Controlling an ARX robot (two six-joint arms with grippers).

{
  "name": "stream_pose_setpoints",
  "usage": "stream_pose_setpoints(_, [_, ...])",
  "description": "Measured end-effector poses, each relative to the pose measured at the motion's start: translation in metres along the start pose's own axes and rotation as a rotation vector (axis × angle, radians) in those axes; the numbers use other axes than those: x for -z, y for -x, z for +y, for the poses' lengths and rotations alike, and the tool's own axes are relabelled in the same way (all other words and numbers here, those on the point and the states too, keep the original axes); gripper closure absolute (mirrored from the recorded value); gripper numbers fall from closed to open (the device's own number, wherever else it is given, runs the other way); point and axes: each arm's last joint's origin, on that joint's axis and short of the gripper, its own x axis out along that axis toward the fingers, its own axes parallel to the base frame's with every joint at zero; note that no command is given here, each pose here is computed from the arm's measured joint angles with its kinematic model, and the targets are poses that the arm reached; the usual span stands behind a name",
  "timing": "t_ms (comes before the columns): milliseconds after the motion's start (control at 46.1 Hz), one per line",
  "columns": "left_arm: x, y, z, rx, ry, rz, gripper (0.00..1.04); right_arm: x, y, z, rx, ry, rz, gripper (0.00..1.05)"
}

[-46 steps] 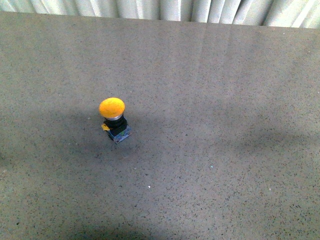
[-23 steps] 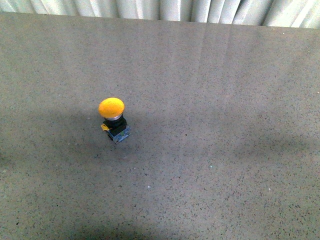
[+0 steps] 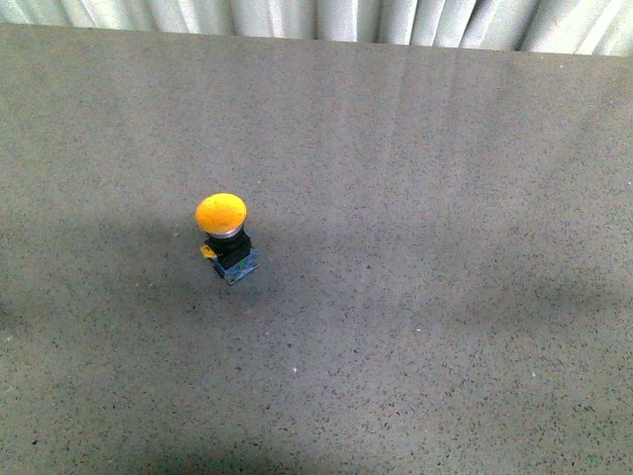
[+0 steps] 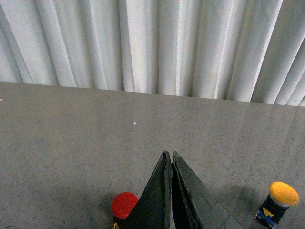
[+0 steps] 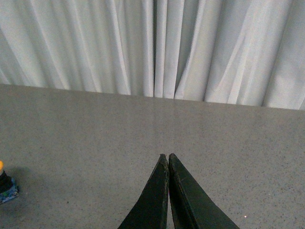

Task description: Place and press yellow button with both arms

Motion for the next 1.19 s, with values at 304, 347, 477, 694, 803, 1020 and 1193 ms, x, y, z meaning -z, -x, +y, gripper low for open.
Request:
stream_pose_setpoints(304, [0.0,0.0,0.0,0.0,0.0,0.0,1.03,0.003,0.012,0.0,0.0,0.0,0.005,1.03])
stream_pose_setpoints(347, [0.0,0.0,0.0,0.0,0.0,0.0,1.03,0.003,0.012,0.0,0.0,0.0,0.006,1.03])
stream_pose_setpoints(477, [0.0,0.0,0.0,0.0,0.0,0.0,0.79,0.003,0.012,0.0,0.0,0.0,0.005,0.84])
stream_pose_setpoints(694, [0.0,0.0,0.0,0.0,0.0,0.0,0.34,0.003,0.012,0.0,0.0,0.0,0.005,0.4])
stream_pose_setpoints(803, [0.0,0.0,0.0,0.0,0.0,0.0,0.11,0.003,0.012,0.0,0.0,0.0,0.005,0.18])
stream_pose_setpoints(1020, [0.0,0.0,0.0,0.0,-0.002,0.0,0.09,0.003,0.012,0.0,0.0,-0.002,0.005,0.09])
stream_pose_setpoints(1193, [0.0,0.0,0.0,0.0,-0.002,0.0,0.09,0.003,0.012,0.0,0.0,-0.002,0.005,0.09])
